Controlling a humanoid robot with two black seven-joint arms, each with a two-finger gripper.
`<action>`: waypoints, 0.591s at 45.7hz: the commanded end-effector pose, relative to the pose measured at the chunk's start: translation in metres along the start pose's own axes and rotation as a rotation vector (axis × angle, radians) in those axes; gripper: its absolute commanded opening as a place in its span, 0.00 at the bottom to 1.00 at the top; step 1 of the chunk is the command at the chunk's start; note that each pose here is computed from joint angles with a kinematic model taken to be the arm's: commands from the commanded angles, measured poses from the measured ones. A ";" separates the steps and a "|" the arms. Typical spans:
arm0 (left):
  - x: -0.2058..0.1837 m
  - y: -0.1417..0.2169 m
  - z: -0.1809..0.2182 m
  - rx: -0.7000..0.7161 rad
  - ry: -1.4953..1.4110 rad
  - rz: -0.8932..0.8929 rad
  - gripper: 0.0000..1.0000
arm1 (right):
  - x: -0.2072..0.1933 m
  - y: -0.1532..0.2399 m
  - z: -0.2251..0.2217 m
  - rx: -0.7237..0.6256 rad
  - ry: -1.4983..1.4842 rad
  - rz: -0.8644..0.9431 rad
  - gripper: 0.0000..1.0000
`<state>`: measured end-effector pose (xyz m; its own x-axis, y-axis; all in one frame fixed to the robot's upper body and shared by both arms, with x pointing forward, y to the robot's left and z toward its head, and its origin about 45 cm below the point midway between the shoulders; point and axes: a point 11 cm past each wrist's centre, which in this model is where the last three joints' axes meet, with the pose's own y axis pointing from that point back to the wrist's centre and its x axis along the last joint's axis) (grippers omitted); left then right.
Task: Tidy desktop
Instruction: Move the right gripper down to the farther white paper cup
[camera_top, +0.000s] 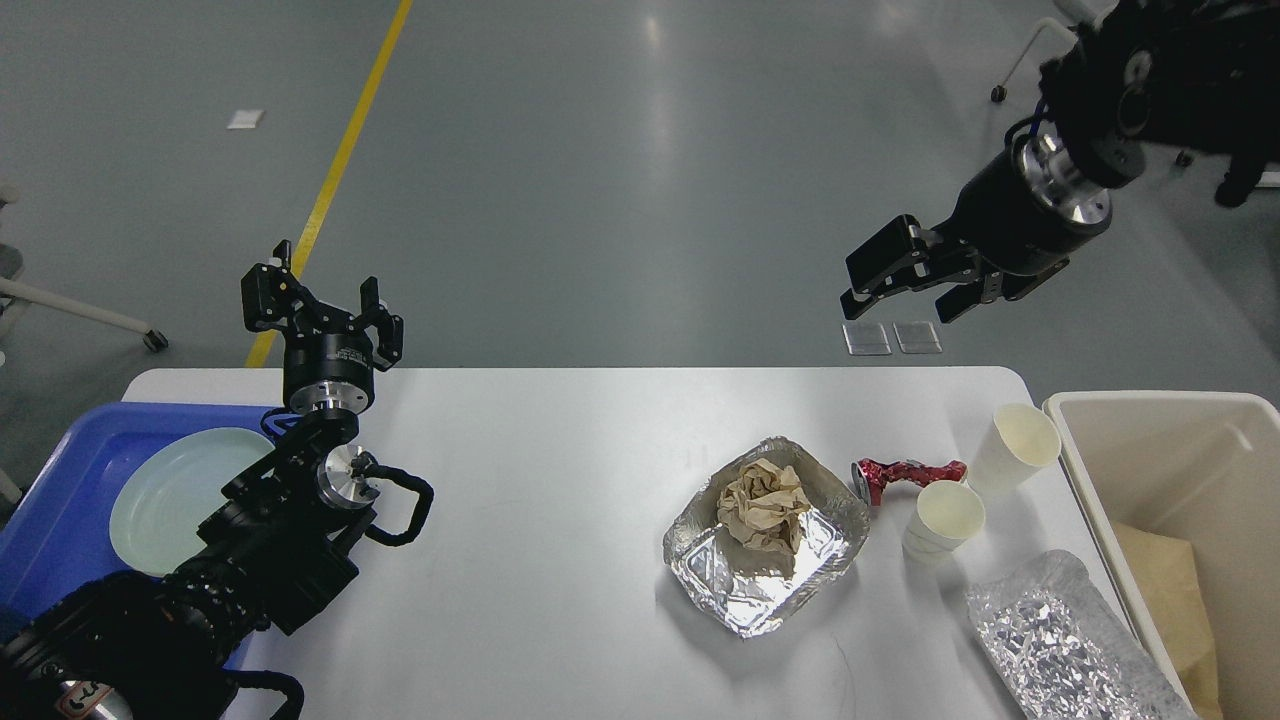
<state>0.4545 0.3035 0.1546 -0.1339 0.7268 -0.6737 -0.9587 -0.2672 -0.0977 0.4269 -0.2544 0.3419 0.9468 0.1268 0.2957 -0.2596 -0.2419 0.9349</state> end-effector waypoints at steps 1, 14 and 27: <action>-0.001 0.000 0.000 -0.001 0.000 -0.001 1.00 | 0.007 -0.041 0.033 -0.049 -0.010 0.071 1.00; 0.000 0.000 0.000 0.000 0.000 0.000 1.00 | -0.015 -0.096 0.073 -0.110 -0.038 0.045 0.99; 0.000 0.000 0.000 0.000 0.000 0.000 1.00 | -0.036 -0.126 0.115 -0.206 -0.075 0.045 0.98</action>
<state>0.4547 0.3035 0.1550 -0.1333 0.7269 -0.6737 -0.9586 -0.2671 -0.0985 0.4468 -0.3228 0.2030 0.9464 0.0585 0.3177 -0.3113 -0.0979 0.9452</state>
